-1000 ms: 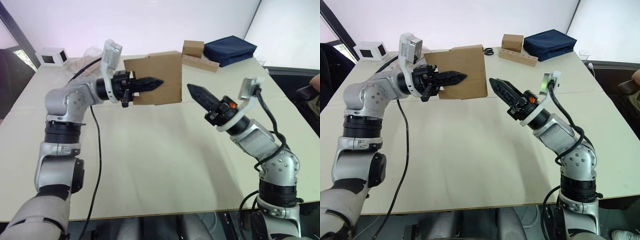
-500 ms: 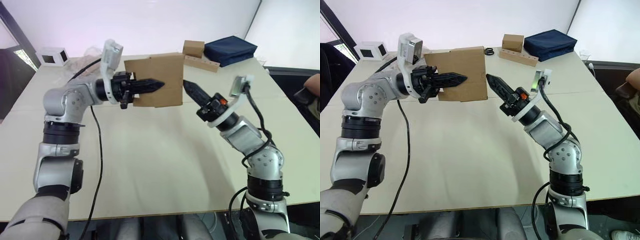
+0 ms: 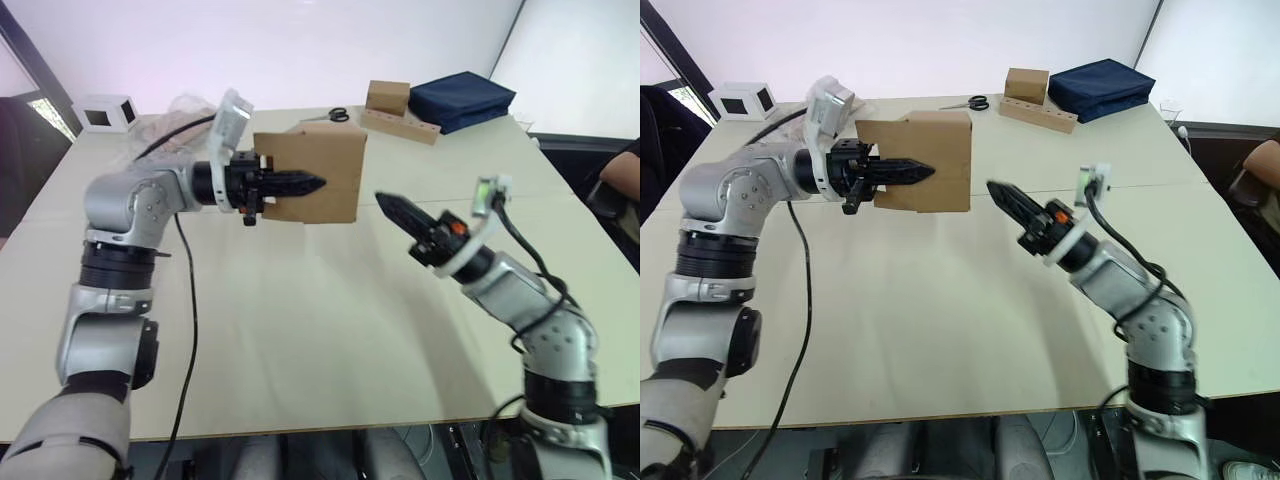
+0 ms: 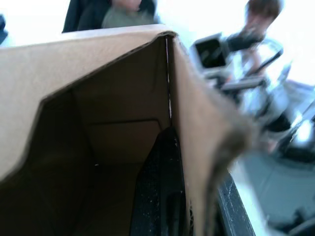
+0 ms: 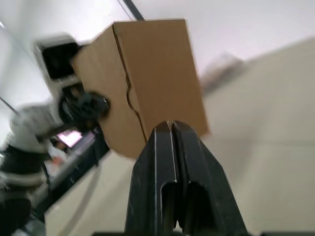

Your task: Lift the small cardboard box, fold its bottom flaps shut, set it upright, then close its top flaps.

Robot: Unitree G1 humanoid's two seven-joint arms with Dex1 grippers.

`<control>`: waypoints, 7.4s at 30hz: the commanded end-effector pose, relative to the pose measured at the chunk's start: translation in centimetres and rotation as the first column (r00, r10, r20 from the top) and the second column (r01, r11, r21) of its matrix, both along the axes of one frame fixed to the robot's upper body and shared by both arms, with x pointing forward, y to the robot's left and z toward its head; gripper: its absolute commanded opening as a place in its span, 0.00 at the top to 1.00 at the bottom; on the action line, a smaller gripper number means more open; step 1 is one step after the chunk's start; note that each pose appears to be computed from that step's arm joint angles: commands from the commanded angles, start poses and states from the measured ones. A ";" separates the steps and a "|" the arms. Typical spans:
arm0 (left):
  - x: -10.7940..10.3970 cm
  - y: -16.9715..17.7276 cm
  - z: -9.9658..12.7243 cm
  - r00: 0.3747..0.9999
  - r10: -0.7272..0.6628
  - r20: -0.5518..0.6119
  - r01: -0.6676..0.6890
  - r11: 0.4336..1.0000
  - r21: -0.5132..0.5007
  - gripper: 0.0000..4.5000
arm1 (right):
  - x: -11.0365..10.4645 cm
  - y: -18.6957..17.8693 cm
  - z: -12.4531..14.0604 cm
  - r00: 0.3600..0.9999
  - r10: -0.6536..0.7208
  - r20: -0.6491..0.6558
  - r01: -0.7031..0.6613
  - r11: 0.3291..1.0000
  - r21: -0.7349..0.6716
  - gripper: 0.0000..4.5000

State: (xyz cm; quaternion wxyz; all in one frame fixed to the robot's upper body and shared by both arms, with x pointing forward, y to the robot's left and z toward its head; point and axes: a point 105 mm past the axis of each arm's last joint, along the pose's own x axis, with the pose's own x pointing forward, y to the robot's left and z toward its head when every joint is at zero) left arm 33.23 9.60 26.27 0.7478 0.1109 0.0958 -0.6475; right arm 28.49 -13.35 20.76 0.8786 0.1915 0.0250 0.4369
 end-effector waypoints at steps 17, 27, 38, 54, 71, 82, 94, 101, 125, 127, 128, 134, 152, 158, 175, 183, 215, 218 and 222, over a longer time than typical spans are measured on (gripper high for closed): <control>-2.6 -2.0 -4.5 0.970 -0.239 0.042 0.111 0.591 0.799 1.00 | -3.8 2.1 -3.7 0.989 0.150 0.015 -0.124 0.866 -0.484 1.00; -2.6 -2.9 -6.5 0.993 -0.121 0.010 0.058 0.545 0.836 1.00 | -3.1 2.2 -5.0 0.998 0.042 0.040 -0.021 0.900 -0.435 1.00; -4.4 -3.0 -8.0 0.987 -0.158 -0.032 0.110 0.512 0.852 0.85 | -2.4 1.5 -5.6 0.998 0.013 0.057 0.013 0.894 -0.447 1.00; -5.6 -4.4 -2.0 0.983 -0.036 -0.182 0.148 0.741 0.655 0.48 | -2.0 1.6 -3.5 0.990 0.131 0.046 -0.104 0.920 -0.378 1.00; -2.4 3.3 3.2 0.975 0.221 0.013 -0.212 0.951 -0.225 0.48 | 1.1 2.1 -1.0 0.959 0.272 0.084 -0.228 0.912 -0.341 1.00; -6.1 6.1 -4.0 0.917 0.378 -0.128 -0.396 0.901 -0.177 0.48 | 1.4 4.8 -1.5 0.919 0.381 0.101 -0.323 0.875 -0.361 1.00; -5.2 5.6 -7.0 0.888 0.432 -0.154 -0.453 0.881 -0.139 0.48 | 2.4 5.7 -2.2 0.919 0.377 0.113 -0.311 0.872 -0.378 1.00; -4.8 5.0 -7.5 0.894 0.414 -0.173 -0.440 0.884 -0.157 0.59 | 2.8 5.8 -2.7 0.923 0.367 0.115 -0.299 0.873 -0.385 1.00; -3.8 3.5 -10.3 0.912 0.390 -0.132 -0.399 0.915 -0.056 0.99 | 2.3 7.2 -5.2 0.917 0.394 0.064 -0.338 0.852 -0.399 1.00; -3.6 3.2 -10.5 0.916 0.382 -0.124 -0.390 0.920 -0.049 0.99 | 2.3 7.2 -5.4 0.918 0.392 0.058 -0.339 0.851 -0.401 1.00; -3.5 3.1 -10.6 0.919 0.376 -0.119 -0.383 0.923 -0.045 0.99 | 2.2 7.1 -5.5 0.919 0.391 0.055 -0.338 0.850 -0.404 1.00; -2.2 2.6 -11.1 0.931 0.356 -0.082 -0.359 0.933 -0.026 0.99 | 2.0 6.8 -5.8 0.923 0.383 0.044 -0.332 0.849 -0.412 1.00; -1.7 2.7 -11.1 0.961 0.271 -0.059 -0.273 0.962 -0.014 0.99 | 1.9 6.5 -5.3 0.940 0.337 0.048 -0.292 0.871 -0.396 1.00; -1.8 2.7 -11.0 0.957 0.286 -0.058 -0.288 0.957 -0.025 0.99 | 1.9 6.7 -5.5 0.939 0.342 0.042 -0.298 0.866 -0.401 1.00; -2.3 3.0 -10.7 0.946 0.317 -0.062 -0.320 0.946 -0.051 0.99 | 2.3 6.7 -5.2 0.936 0.349 0.042 -0.302 0.861 -0.410 1.00; -3.0 4.3 -8.5 0.954 0.299 -0.027 -0.300 0.953 -0.035 0.99 | 1.5 5.8 -2.1 0.937 0.326 0.129 -0.274 0.910 -0.313 1.00; 4.8 3.4 -9.9 0.976 0.186 -0.113 -0.193 0.980 -0.051 0.99 | -3.0 8.5 -2.1 0.900 0.411 0.146 -0.284 0.806 -0.519 1.00; 4.7 3.0 -10.0 0.979 0.165 -0.121 -0.173 0.983 -0.059 0.99 | -2.5 8.6 -2.1 0.898 0.411 0.154 -0.273 0.798 -0.537 1.00; 4.8 2.6 -9.9 0.980 0.162 -0.114 -0.171 0.983 -0.071 0.99 | -2.0 8.8 -2.5 0.896 0.418 0.152 -0.270 0.782 -0.561 1.00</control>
